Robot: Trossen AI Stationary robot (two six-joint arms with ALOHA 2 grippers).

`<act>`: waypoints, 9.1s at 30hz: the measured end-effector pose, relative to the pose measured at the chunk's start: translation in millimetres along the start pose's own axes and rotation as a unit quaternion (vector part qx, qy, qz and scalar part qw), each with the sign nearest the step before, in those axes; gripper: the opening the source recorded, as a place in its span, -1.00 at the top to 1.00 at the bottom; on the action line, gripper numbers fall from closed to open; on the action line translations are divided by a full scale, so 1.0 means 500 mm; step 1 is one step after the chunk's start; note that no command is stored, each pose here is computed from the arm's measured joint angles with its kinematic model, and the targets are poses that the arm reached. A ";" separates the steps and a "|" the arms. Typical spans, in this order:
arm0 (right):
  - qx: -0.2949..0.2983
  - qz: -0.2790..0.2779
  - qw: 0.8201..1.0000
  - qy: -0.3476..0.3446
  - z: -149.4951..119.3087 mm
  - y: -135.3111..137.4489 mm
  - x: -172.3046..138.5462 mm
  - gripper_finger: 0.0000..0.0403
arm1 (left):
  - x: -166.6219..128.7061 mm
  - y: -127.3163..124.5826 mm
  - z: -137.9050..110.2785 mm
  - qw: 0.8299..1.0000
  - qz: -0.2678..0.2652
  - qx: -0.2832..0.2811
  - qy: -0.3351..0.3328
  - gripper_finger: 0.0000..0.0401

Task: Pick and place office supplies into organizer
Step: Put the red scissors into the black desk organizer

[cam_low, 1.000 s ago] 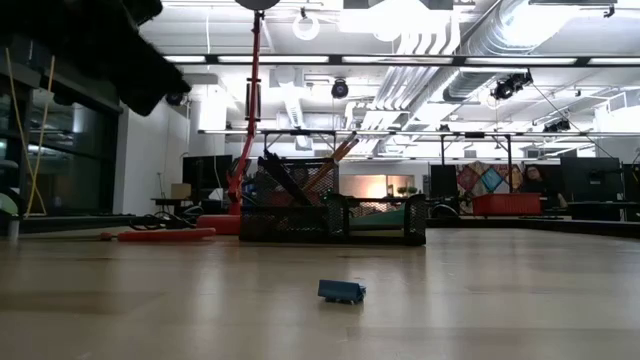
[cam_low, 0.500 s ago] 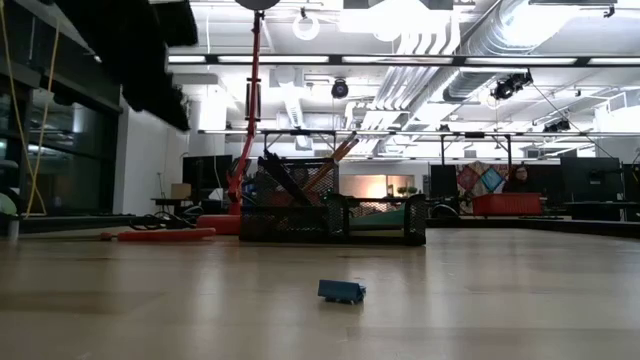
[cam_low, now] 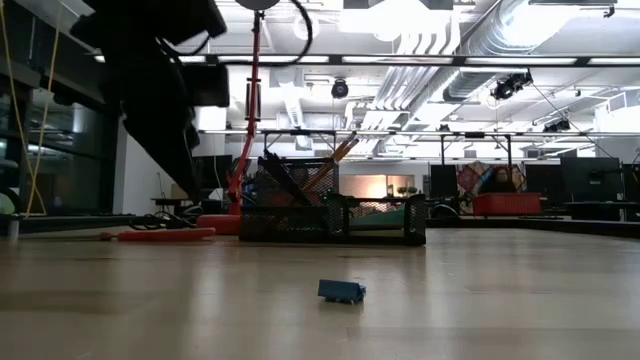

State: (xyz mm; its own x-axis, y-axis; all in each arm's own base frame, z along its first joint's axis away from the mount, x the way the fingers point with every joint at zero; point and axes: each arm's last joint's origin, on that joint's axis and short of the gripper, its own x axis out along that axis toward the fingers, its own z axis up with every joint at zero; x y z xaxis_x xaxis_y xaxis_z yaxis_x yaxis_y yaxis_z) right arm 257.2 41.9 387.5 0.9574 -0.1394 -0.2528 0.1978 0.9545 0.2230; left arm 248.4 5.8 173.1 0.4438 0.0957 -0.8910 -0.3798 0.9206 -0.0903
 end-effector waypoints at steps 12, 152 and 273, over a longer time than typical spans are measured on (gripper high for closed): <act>-0.001 -0.005 1.000 0.015 -0.006 -0.002 0.000 0.54 | 0.040 0.027 0.002 0.999 0.013 -0.018 0.045 0.14; 0.051 -0.088 0.995 -0.010 -0.006 -0.013 0.001 0.54 | -0.106 0.014 0.020 0.991 0.076 -0.070 -0.085 0.71; 0.176 -0.030 0.983 -0.035 0.023 -0.057 0.035 -0.23 | -0.182 0.112 -0.013 0.843 -0.247 -0.176 -0.443 1.00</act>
State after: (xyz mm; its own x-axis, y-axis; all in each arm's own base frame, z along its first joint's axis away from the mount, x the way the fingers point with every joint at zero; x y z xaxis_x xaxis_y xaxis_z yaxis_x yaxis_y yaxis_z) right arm 270.7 9.2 387.4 0.9512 -0.2225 -0.2139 0.3040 0.7955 0.5243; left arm 181.5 45.9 246.1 0.9917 0.1230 -0.0369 -0.1193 0.7763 -0.6190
